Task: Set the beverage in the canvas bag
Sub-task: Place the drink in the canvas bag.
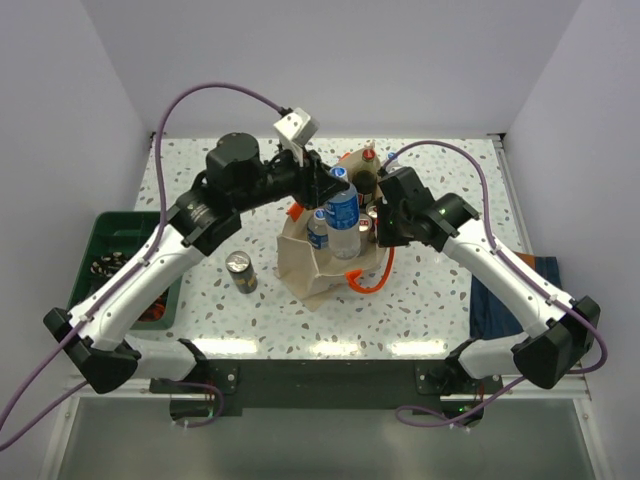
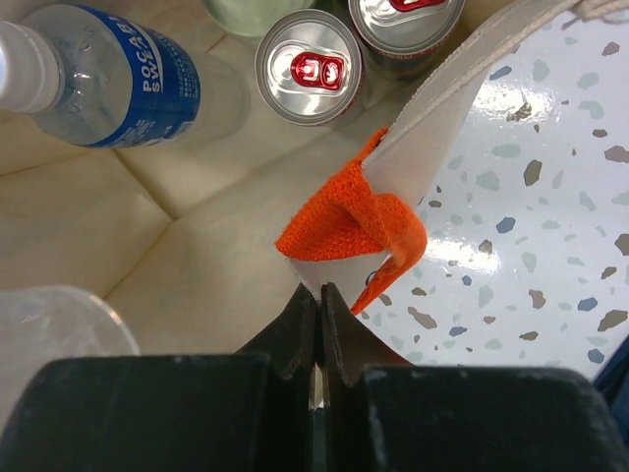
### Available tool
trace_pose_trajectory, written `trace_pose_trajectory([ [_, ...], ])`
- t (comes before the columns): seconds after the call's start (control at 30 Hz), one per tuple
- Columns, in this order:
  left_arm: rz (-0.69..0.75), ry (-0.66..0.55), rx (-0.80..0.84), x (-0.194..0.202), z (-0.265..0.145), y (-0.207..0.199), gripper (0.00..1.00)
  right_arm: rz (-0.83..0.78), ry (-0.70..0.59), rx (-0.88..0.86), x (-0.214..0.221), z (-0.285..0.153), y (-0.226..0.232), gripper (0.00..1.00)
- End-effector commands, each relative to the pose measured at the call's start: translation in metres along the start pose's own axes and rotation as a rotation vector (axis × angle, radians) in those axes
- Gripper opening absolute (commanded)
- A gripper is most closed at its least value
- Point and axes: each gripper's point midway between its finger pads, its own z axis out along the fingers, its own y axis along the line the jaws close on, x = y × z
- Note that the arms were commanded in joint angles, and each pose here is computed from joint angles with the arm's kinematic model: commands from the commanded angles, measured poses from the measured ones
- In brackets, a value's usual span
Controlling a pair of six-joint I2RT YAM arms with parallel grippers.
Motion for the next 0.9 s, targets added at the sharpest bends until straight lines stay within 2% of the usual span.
trace_pose_trajectory([
  [0.0,0.095,-0.201,-0.068,-0.048,0.002,-0.003,0.0,-0.022,0.019,0.033,0.005,0.005,-0.006,0.0],
  [0.23,0.099,-0.178,-0.186,-0.019,0.022,0.007,0.0,-0.017,0.009,0.039,0.0,0.001,-0.007,0.0],
  [0.53,0.051,-0.23,-0.337,0.008,0.023,0.035,0.0,-0.009,-0.013,0.05,-0.006,-0.008,-0.009,0.0],
  [0.87,0.042,-0.246,-0.373,0.027,0.028,0.044,0.0,0.004,-0.04,0.054,-0.014,-0.021,-0.011,0.0],
])
